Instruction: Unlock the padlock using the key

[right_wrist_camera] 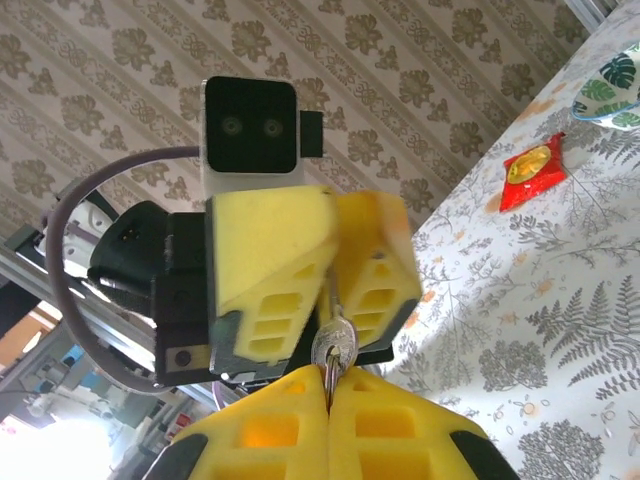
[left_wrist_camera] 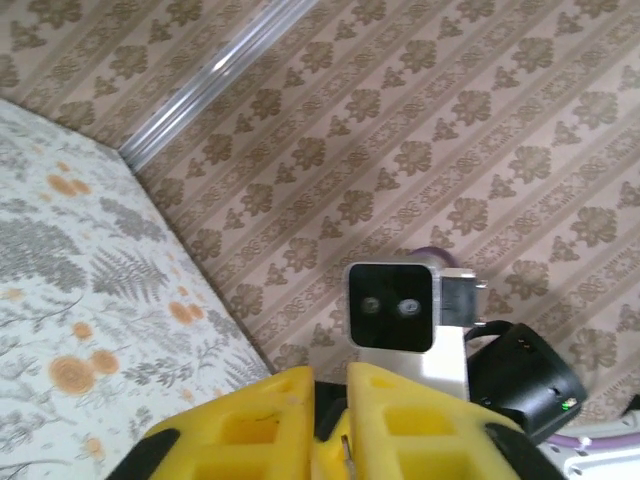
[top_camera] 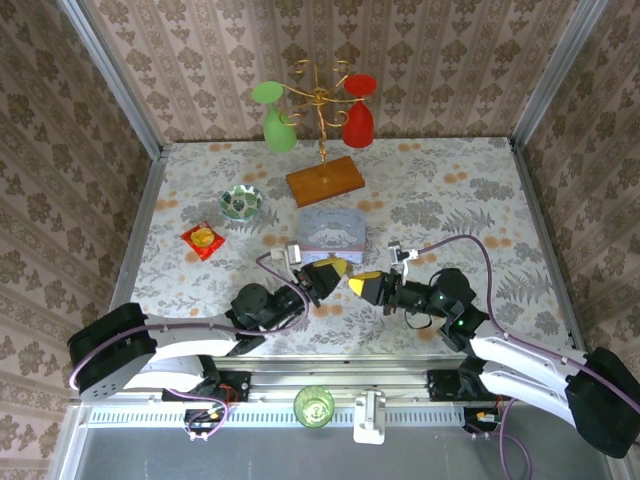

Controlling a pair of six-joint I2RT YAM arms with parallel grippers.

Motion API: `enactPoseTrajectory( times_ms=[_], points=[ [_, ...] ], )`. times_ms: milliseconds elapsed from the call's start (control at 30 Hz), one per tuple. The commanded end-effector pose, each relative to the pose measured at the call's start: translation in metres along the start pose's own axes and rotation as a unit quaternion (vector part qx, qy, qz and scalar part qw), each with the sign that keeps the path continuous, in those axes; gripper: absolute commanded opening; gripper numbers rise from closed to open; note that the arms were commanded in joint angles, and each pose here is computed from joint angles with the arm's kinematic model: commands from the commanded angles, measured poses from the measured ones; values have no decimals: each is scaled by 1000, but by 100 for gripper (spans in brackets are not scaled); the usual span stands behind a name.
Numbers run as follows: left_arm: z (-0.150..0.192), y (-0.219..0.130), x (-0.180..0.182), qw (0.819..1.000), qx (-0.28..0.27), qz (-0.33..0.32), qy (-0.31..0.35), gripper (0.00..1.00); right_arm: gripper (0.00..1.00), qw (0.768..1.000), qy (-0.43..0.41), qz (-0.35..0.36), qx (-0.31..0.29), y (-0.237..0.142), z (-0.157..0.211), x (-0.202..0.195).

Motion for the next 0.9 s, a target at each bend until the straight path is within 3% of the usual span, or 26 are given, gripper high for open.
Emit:
enactPoseTrajectory(
  times_ms=[0,100,233,633,867],
  points=[
    [-2,-3,9,1000,1,-23,-5,27,0,999,-37,14,9,0,-6,6],
    [0,-3,10,999,21,-45,7,49,0,998,-44,25,28,-1,-4,5],
    [-4,-7,9,996,35,-77,30,67,0,998,-43,30,36,0,-2,3],
    [-8,-1,4,996,41,-72,33,68,0,998,-32,23,57,13,0,-3],
    [-7,1,9,996,43,-78,30,56,0,997,-25,20,67,14,3,-4]
  ],
)
Point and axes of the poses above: each hand's point on the last joint's axis, 136 mm out from that joint toward the fingers, its own y axis out along the fingers, its own x axis along the line the jaws close on, z = x × y, the point moved 4 cm from there along -y, back along the fingers, and after that the axes turned 5 degrees about -y, right-handed, at the moved point
